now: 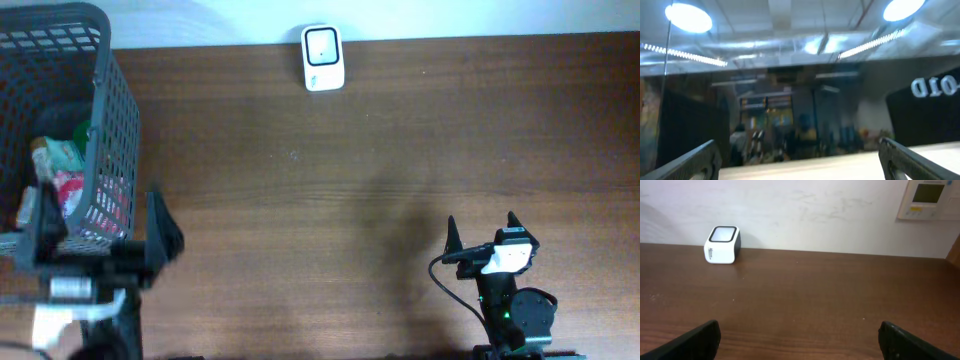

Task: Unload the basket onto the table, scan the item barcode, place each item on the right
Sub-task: 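Move the left gripper into the grey basket toward the items, then grasp the pink-purple wrapped pack and place it mid-table with left gripper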

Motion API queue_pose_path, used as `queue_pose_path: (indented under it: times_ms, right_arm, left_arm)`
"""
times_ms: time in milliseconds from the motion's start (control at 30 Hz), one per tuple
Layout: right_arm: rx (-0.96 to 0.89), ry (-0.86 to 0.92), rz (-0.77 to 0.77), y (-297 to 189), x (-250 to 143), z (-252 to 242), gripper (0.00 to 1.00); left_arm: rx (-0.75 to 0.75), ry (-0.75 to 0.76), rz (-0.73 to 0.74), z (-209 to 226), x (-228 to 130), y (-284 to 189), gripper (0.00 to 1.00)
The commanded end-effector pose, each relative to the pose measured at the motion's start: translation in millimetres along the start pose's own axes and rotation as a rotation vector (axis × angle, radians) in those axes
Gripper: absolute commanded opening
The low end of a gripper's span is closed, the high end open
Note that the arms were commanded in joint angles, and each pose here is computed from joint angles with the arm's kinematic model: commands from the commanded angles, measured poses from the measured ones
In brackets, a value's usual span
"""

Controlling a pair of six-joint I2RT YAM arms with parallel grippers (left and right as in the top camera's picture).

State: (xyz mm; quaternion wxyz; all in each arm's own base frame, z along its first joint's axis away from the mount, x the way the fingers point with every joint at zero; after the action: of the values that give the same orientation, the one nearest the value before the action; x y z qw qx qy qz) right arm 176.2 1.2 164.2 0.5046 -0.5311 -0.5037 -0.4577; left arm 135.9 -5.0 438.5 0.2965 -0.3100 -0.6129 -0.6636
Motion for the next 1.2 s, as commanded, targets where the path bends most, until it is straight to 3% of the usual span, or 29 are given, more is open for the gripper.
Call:
queue_pose_path:
  times_ms: [0,200,333,400,633,733,867,967,1167]
  right_arm:
    - [-0.004,-0.006,0.004,0.3,-2.9,0.2,0.99]
    - [-0.004,-0.006,0.004,0.3,-2.9,0.2,0.99]
    - [-0.004,-0.006,0.004,0.4,-3.0,0.2,0.99]
    - [-0.004,-0.006,0.004,0.3,-2.9,0.2,0.99]
    - [-0.004,-0.006,0.004,0.3,-2.9,0.2,0.99]
    - [-0.004,-0.006,0.004,0.3,-2.9,0.2,0.99]
    - [-0.004,-0.006,0.004,0.3,-2.9,0.2,0.99]
    - [-0.004,-0.006,0.004,0.3,-2.9,0.2,0.99]
    - [-0.004,-0.006,0.004,0.3,-2.9,0.2,0.99]
  left_arm:
    - [0.028,0.061,0.157,10.4,-19.3,58.1,0.99]
    - [0.124,0.063,0.9,62.7,-61.2,173.9,0.99]
    - [0.303,0.026,1.08,140.2,-71.7,190.0,0.99]
    - [0.373,-0.042,1.165,186.5,-88.0,176.1,0.99]
    - [0.612,-0.181,1.5,264.6,-157.4,103.4,0.99]
    - [0.594,-0.183,1.696,276.8,-198.3,76.5,0.97]
    - [0.531,-0.258,1.939,270.9,-247.4,45.7,0.84]
    - [0.521,-0.29,2.098,261.6,-268.8,23.2,0.84]
    - [0.478,-0.321,2.25,256.1,-311.8,-20.0,0.84]
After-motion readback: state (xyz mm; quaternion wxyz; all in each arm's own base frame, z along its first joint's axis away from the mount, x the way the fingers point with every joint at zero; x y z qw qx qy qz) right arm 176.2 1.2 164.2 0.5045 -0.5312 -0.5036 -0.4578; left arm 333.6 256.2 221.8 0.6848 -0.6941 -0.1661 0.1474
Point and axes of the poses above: each gripper's point midway between its finger pads, its own y axis out along the fingers, its own z axis along the line the jaws close on, x = y × z, the point moved 7 cm from there along -y, back along the fingers, and after that the axes turned 2 degrees about -y, right-handed, at the moved point
